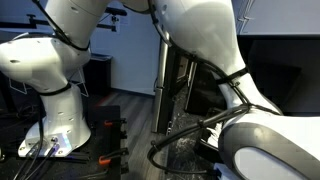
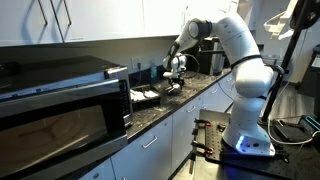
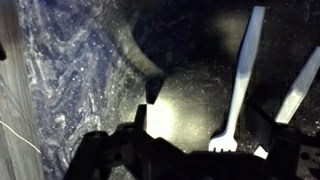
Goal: Pick up the white folk from the countertop and put it on top of the microwave.
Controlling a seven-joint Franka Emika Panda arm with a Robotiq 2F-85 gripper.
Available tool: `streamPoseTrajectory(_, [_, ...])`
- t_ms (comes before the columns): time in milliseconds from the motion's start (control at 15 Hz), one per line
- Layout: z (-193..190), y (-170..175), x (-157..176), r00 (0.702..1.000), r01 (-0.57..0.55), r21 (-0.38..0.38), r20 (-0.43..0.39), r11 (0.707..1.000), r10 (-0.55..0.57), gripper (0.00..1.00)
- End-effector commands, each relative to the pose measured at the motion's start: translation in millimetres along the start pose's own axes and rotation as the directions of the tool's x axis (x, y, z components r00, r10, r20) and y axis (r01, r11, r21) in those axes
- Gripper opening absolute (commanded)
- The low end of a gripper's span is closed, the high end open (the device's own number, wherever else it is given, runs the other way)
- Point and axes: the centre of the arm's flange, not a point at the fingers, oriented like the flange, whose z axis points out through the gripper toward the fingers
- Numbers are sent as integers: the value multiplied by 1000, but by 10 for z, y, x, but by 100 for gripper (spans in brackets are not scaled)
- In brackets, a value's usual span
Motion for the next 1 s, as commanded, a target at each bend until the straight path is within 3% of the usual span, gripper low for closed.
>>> streamPoseTrajectory(0, [-6, -88, 37, 1000, 16, -9, 25, 1000, -16, 99])
streamPoseTrajectory(67, [-1, -95, 34, 1000, 19, -9, 25, 1000, -19, 80])
streamPoseTrajectory(267, [-14, -118, 25, 1000, 21, -5, 21, 1000, -21, 65])
streamPoseTrajectory(800, [-123, -117, -40, 999, 36, 11, 8, 999, -36, 2])
streamPoseTrajectory(933, [-280, -70, -160, 998, 59, 9, -5, 998, -59, 0])
